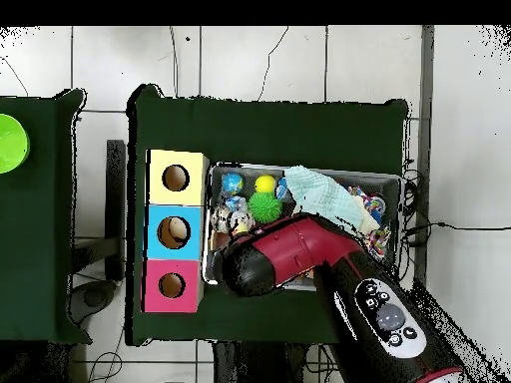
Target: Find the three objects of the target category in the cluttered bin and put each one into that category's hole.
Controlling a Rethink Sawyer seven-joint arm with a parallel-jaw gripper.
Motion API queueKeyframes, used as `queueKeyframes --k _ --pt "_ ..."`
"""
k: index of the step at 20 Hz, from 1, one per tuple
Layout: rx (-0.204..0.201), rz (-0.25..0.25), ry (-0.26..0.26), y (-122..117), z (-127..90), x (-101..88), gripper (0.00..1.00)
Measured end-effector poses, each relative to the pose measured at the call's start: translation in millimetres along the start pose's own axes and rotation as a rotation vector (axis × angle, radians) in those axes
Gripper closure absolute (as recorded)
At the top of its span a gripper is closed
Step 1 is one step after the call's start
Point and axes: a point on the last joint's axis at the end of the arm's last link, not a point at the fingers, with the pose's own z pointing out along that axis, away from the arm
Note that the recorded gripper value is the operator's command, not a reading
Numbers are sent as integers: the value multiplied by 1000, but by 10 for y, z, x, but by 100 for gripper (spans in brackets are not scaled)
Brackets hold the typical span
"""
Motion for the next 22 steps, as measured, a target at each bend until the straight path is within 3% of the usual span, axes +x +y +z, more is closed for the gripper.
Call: queueKeyframes --k 10,22 --pt "-26 4 20 536 -325 -188 100" --pt "-34 -44 46 1169 -410 -407 100"
